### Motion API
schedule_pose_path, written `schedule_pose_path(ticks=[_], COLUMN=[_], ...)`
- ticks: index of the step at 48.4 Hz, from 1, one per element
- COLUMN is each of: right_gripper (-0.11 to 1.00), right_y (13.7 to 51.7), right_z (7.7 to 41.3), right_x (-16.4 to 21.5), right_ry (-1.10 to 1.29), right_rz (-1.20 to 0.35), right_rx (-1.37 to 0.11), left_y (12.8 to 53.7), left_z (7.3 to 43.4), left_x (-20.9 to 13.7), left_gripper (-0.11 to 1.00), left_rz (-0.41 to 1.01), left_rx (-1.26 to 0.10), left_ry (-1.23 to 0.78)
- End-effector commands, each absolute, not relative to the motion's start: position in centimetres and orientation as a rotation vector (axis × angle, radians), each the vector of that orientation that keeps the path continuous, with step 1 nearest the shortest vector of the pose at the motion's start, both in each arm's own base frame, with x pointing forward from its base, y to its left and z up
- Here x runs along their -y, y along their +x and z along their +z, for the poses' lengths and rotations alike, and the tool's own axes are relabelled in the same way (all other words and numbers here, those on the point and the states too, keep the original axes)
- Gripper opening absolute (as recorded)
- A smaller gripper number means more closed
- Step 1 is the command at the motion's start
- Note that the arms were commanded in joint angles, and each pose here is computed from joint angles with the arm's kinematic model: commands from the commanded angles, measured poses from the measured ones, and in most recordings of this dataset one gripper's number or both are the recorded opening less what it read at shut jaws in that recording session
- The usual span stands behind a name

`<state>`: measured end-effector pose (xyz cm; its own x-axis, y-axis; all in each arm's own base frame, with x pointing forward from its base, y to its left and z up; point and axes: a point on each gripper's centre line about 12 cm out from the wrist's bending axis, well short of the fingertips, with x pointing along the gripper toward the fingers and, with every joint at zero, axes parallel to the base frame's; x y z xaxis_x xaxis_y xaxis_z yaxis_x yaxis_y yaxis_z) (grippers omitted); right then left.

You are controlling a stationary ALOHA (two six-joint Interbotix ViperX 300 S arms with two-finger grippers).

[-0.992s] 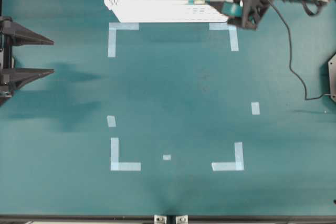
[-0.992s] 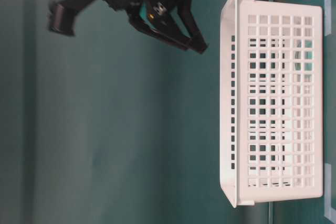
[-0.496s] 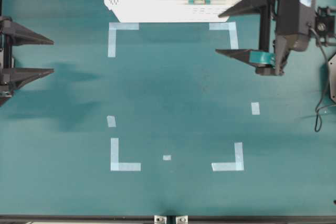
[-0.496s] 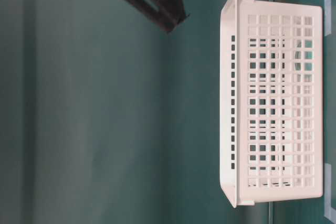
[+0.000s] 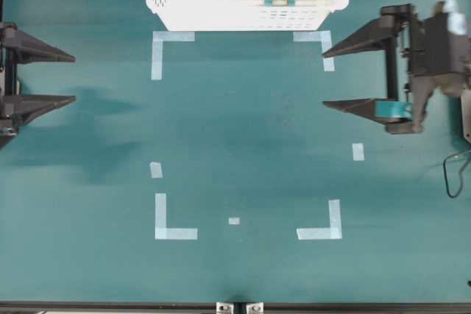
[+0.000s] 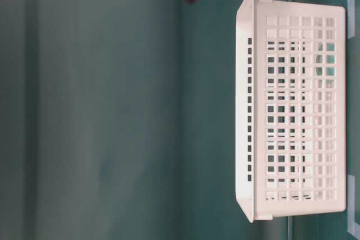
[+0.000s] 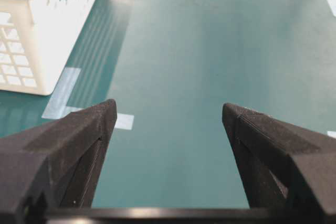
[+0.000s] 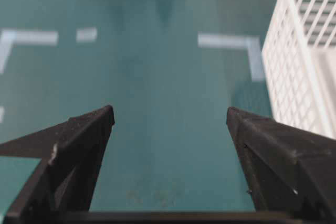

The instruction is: Put the tape into the white basket.

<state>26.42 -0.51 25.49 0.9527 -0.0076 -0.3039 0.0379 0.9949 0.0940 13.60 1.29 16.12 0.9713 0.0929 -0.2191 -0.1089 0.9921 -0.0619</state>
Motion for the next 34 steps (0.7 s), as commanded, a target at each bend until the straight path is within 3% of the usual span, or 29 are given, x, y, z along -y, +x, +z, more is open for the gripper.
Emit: schedule_pose_path(ticks=[1,18,34], right_gripper=[0.93,0.93,0.93], right_y=[25.3,17.6,15.6], right_z=[27.3,27.3,24.9], right_x=[0.3,0.1,0.2], right_ry=[0.103,0.100,0.133], right_rz=[-0.011,0.000,-0.015], right_rx=[-0.217,-0.024,-0.050], left_y=[13.8,13.8,13.8], left_z=[16.6,16.6,16.6], left_x=[-1.4,-1.4,-1.4], left_gripper=[0.35,0.35,0.35], left_rz=[0.107,0.108,0.111], left_rx=[-0.204,-0.204,-0.203], left_ry=[-0.075,-0.077,-0.079])
